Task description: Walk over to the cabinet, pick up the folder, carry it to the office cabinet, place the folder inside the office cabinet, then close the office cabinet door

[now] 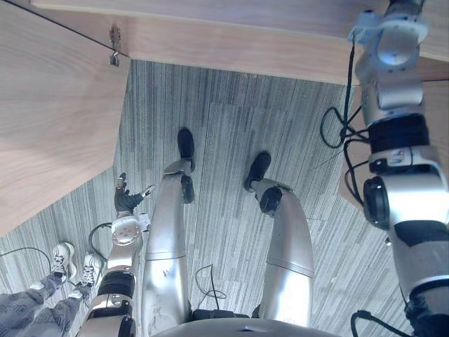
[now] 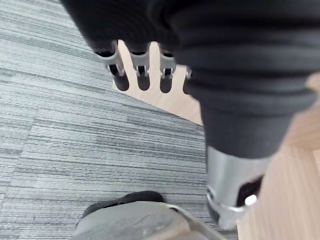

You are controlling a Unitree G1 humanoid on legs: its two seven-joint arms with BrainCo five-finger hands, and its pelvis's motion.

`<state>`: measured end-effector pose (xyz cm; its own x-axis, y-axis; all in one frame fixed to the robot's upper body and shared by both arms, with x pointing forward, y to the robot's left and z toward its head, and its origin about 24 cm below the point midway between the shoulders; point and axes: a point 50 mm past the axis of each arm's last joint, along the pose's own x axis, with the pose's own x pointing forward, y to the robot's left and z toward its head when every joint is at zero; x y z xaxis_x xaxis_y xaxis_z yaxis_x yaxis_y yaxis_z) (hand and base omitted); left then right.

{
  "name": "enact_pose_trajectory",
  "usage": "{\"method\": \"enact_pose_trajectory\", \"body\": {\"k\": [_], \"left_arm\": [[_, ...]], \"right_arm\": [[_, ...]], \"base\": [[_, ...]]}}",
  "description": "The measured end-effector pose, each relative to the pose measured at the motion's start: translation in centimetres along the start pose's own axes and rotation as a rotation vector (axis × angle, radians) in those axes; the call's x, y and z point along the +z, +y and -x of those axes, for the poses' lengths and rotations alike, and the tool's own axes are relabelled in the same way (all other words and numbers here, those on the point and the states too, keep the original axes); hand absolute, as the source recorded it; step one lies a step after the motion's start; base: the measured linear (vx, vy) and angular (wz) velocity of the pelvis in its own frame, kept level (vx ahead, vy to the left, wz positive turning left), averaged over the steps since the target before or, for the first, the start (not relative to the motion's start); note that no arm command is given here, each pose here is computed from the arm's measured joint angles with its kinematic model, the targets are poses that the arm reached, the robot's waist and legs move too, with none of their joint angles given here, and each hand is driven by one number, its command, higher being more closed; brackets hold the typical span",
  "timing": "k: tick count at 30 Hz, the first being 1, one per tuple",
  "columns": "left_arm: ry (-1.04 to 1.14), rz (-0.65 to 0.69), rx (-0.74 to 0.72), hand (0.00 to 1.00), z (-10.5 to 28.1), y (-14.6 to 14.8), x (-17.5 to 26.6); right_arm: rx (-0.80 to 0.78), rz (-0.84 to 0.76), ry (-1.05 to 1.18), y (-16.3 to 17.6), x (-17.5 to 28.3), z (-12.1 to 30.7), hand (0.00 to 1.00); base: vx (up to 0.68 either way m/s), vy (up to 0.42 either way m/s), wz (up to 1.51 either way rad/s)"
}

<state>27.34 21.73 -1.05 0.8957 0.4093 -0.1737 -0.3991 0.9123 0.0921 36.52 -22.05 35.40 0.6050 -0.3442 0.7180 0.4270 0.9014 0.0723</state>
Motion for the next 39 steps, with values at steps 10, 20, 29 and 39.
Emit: {"method": "enact_pose_trajectory", "body": {"k": [10,20,29,39], "left_arm": [[0.014,0.019,-0.011,0.00,0.0,-0.8,0.0],[0.264,-0.106,-0.095,0.00,3.5,-1.9,-6.6],[0.475,-0.305,-0.206,0.00,7.7,-1.1,-12.3],[0.623,-0.421,-0.232,0.00,10.9,1.4,-15.5]], "right_arm": [[0.103,-0.215,-0.047,2.8,-0.4,8.4,1.00],[0.597,-0.138,0.057,5.8,-3.0,24.3,1.00],[0.895,0.079,0.555,4.1,-10.4,37.0,1.00],[0.863,0.450,1.199,-4.8,-17.9,46.3,0.00]], "base": [[-0.03,-0.029,-0.08],[0.08,-0.030,-0.05],[0.16,0.014,-0.06],[0.06,0.043,-0.12]]}}
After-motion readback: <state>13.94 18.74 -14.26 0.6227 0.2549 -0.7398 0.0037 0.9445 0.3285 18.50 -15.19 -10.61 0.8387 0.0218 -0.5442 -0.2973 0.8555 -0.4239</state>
